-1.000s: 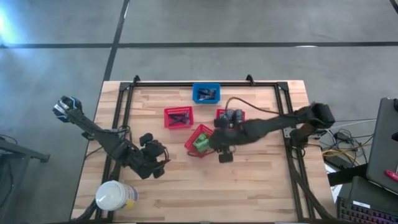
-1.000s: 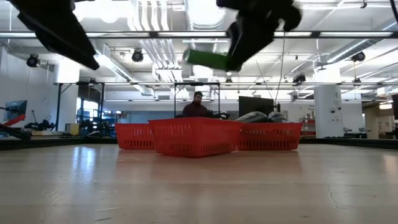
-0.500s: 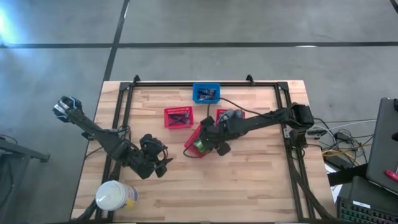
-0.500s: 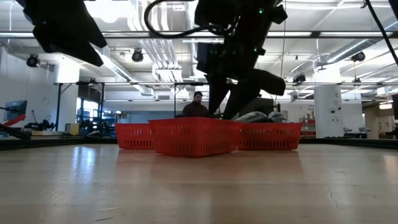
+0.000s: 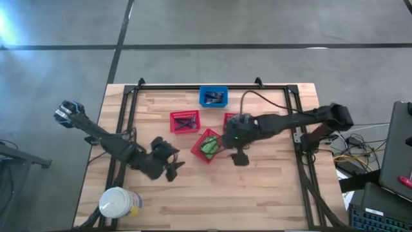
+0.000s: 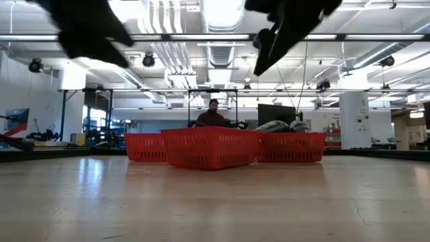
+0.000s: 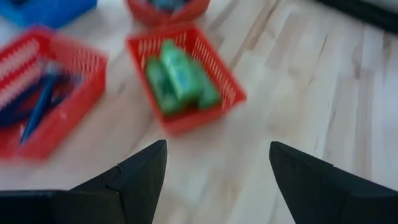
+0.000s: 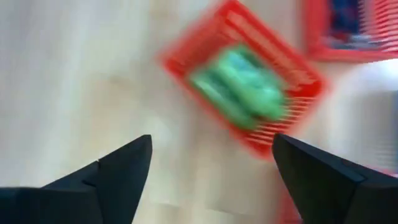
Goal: Pick & Place Travel size toiletries
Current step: Return to Home Position
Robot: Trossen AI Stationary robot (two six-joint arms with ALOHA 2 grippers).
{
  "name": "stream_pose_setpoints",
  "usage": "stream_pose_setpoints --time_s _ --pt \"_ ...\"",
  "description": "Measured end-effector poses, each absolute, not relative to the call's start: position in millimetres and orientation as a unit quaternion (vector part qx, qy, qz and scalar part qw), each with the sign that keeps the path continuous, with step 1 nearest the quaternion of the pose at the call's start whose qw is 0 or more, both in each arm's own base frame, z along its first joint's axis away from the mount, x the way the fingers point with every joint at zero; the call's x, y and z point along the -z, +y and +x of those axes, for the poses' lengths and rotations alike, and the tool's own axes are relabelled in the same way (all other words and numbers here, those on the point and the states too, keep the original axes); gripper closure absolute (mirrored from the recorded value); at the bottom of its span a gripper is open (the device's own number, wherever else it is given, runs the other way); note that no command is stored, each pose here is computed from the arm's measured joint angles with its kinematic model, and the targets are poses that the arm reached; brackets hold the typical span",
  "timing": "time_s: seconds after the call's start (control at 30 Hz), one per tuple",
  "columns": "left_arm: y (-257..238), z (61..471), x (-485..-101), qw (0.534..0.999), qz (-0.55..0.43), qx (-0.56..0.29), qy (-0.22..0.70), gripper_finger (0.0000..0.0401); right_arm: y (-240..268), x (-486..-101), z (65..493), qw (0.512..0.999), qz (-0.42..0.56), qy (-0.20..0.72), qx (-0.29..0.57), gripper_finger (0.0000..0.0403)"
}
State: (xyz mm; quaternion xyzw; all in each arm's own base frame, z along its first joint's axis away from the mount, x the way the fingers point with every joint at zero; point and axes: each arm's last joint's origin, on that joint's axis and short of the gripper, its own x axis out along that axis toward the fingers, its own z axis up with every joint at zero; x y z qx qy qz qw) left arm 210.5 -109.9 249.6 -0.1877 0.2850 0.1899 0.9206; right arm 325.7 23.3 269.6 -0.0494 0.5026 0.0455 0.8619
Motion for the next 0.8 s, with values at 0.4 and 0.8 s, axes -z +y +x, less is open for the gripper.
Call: stream_pose_setpoints --time_s 0.4,0.8 --pt "43.2 256.0 -299.6 0.954 -0.197 -0.220 0.048 0.0113 -36.0 -327.7 300.9 0.949 0.093 0.300 0.026 0.0073" --pt "140.6 157.1 -362.4 0.914 -0.174 -0.355 -0.093 0.0113 -115.7 -392.0 166.0 0.953 -0.045 0.184 0.237 0.0126"
